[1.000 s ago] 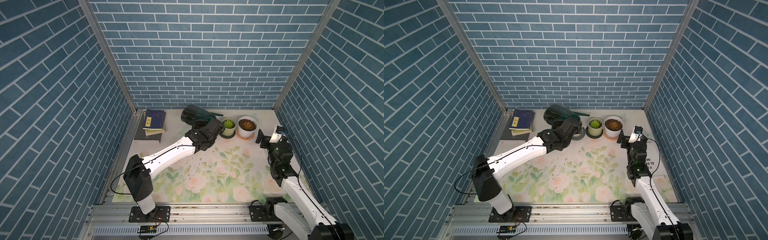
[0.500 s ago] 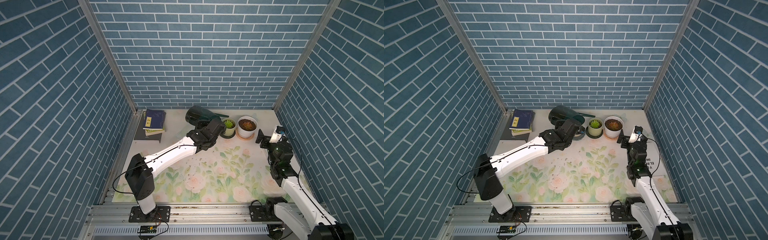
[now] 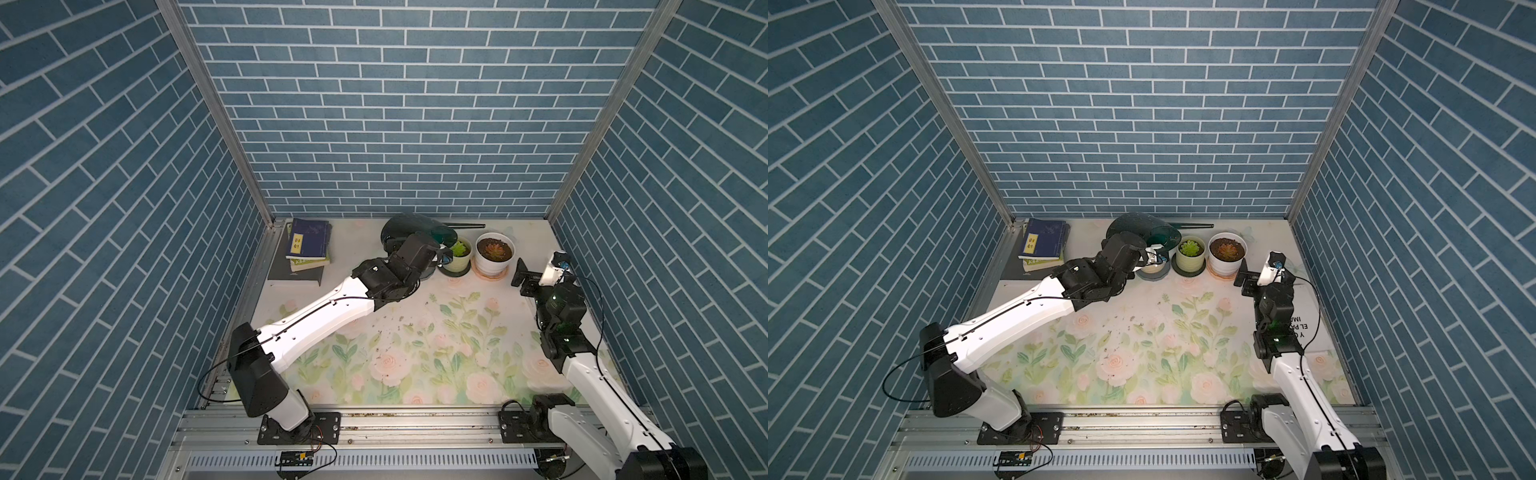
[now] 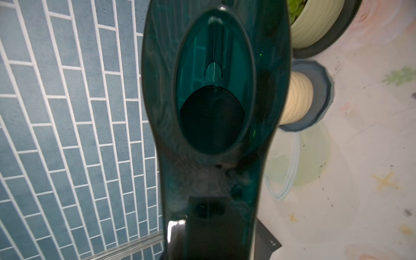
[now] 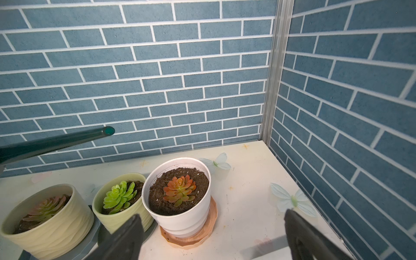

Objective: Water the succulent around the soil edge
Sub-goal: Water the soil of the potted plant with water.

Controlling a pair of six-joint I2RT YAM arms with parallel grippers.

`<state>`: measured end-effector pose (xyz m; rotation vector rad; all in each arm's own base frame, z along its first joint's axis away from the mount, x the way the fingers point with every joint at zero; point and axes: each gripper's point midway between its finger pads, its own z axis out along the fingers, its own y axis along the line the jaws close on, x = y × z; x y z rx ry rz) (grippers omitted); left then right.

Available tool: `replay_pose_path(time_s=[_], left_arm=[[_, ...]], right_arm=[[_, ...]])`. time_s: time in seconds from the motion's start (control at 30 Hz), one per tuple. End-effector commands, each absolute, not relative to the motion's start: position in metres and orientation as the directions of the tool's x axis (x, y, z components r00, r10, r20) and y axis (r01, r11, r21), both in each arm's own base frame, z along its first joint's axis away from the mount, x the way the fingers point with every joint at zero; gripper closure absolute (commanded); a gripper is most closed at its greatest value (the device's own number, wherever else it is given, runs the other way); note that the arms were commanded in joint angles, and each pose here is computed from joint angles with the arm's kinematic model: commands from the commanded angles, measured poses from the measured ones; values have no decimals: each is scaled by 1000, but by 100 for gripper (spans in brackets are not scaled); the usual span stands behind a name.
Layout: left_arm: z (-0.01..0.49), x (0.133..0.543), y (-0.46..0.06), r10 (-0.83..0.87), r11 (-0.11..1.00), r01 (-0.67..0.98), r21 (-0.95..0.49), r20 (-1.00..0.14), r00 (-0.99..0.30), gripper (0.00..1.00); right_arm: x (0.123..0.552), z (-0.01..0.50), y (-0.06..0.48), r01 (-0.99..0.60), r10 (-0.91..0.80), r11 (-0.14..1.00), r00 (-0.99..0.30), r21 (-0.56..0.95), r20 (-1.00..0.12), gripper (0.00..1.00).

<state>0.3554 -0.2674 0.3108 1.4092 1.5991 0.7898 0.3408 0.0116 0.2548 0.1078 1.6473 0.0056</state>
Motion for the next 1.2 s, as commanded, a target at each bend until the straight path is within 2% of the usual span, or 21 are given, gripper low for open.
replay_pose_path(time_s=[0.0, 0.43, 0.63, 0.93, 1.0, 1.17], left_arm=[[317, 351, -270, 942, 308, 469, 828, -334, -30, 100], [310, 337, -292, 869, 424, 622, 658, -488, -76, 100], [300, 341, -295, 875, 425, 662, 617, -468, -126, 100], [314, 351, -316, 824, 476, 694, 540, -549, -138, 100], [309, 353, -318, 830, 469, 699, 540, -539, -141, 100], [297, 366, -306, 886, 429, 658, 619, -431, -171, 100]], right_arm=[[339, 267, 5, 89, 99, 992, -44, 95, -994, 1], [348, 258, -19, 91, 165, 984, -139, 153, -976, 0], [350, 257, -29, 87, 195, 979, -157, 184, -968, 1], [349, 247, -58, 171, 230, 964, -157, 203, -961, 1], [349, 247, -60, 172, 232, 963, -147, 207, -961, 1], [347, 249, -63, 180, 226, 963, -130, 201, -966, 0]])
